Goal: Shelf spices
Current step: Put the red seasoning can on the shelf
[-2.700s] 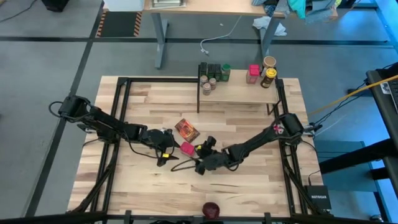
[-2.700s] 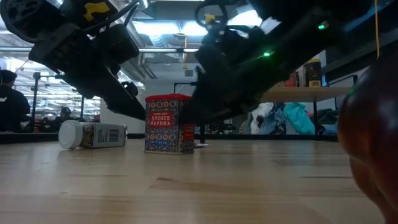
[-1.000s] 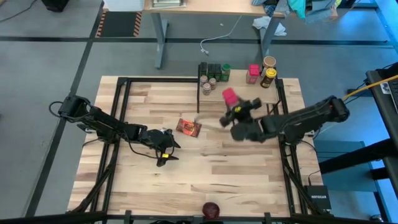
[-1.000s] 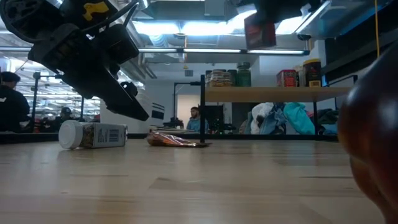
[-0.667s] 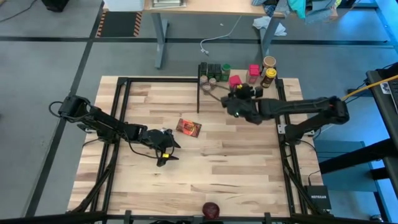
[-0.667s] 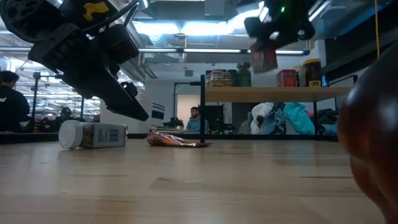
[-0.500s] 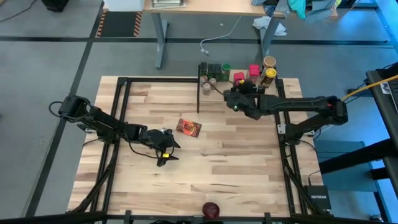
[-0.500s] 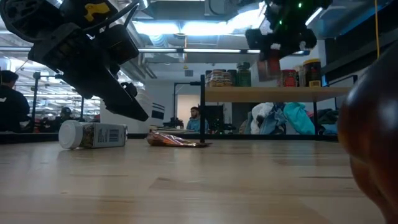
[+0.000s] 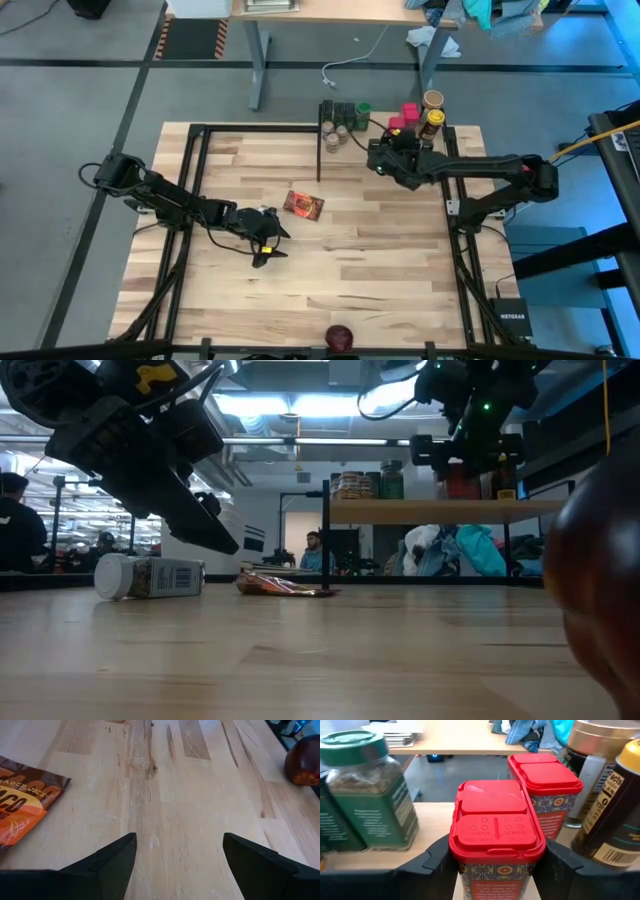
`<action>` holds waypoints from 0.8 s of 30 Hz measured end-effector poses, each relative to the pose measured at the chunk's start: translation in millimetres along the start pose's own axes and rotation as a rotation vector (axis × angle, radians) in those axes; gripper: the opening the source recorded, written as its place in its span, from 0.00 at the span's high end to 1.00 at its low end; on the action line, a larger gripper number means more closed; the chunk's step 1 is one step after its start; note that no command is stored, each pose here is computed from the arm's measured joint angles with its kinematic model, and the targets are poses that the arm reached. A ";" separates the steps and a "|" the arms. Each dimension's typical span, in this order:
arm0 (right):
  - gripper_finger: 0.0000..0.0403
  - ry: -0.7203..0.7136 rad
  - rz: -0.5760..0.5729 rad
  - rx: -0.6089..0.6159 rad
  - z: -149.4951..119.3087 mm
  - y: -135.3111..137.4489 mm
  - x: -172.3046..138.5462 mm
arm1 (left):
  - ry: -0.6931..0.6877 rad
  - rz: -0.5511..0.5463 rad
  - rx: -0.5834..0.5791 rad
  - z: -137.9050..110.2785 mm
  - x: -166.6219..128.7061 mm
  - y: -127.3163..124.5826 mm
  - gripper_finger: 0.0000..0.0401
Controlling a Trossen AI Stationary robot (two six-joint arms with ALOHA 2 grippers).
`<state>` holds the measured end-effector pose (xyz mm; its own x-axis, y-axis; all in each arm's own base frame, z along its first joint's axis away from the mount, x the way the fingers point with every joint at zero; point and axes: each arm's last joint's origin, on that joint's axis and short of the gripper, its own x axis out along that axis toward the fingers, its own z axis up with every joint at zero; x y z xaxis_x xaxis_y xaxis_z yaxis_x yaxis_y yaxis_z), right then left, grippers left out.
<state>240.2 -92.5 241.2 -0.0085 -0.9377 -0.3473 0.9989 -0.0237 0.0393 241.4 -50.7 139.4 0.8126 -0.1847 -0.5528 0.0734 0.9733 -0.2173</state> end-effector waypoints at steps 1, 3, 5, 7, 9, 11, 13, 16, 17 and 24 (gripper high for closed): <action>0.48 -0.004 -0.007 0.003 0.6 -0.5 1.4 | 0.000 0.000 0.000 0.0 0.0 0.0 0.28; 0.48 -0.006 -0.010 0.014 2.4 -0.3 4.4 | 0.000 0.000 0.000 0.0 0.0 0.0 0.28; 0.48 -0.010 -0.008 0.017 5.5 0.7 8.3 | 0.000 -0.002 0.002 -0.1 0.0 -0.5 0.28; 0.48 -0.017 -0.004 0.017 8.2 1.8 10.9 | 0.001 -0.003 0.005 -0.3 0.0 -1.1 0.28; 0.47 -0.025 -0.011 0.024 11.1 1.7 14.6 | 0.001 -0.005 0.006 -0.4 0.0 -1.5 0.28; 0.47 -0.027 -0.025 0.030 13.0 0.3 18.5 | 0.002 -0.005 0.005 -0.5 0.0 -1.6 0.28; 0.47 -0.026 -0.041 0.034 14.4 -1.8 22.6 | 0.003 -0.008 0.006 -0.8 0.0 -2.3 0.28; 0.47 -0.018 -0.050 0.040 15.8 -3.7 26.7 | 0.004 -0.012 0.012 -1.1 0.0 -3.7 0.28; 0.47 -0.017 -0.048 0.041 15.8 -3.6 26.7 | 0.005 -0.013 0.014 -1.3 0.0 -4.0 0.28; 0.47 -0.027 -0.037 0.043 17.6 -1.6 26.7 | 0.004 -0.013 0.018 -1.3 0.0 -3.9 0.28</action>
<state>237.6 -123.6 248.4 -0.0471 -0.9449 -0.3239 0.9951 -0.0728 0.0675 240.3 -54.7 139.2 0.8091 -0.1979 -0.5534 0.0946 0.9732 -0.2097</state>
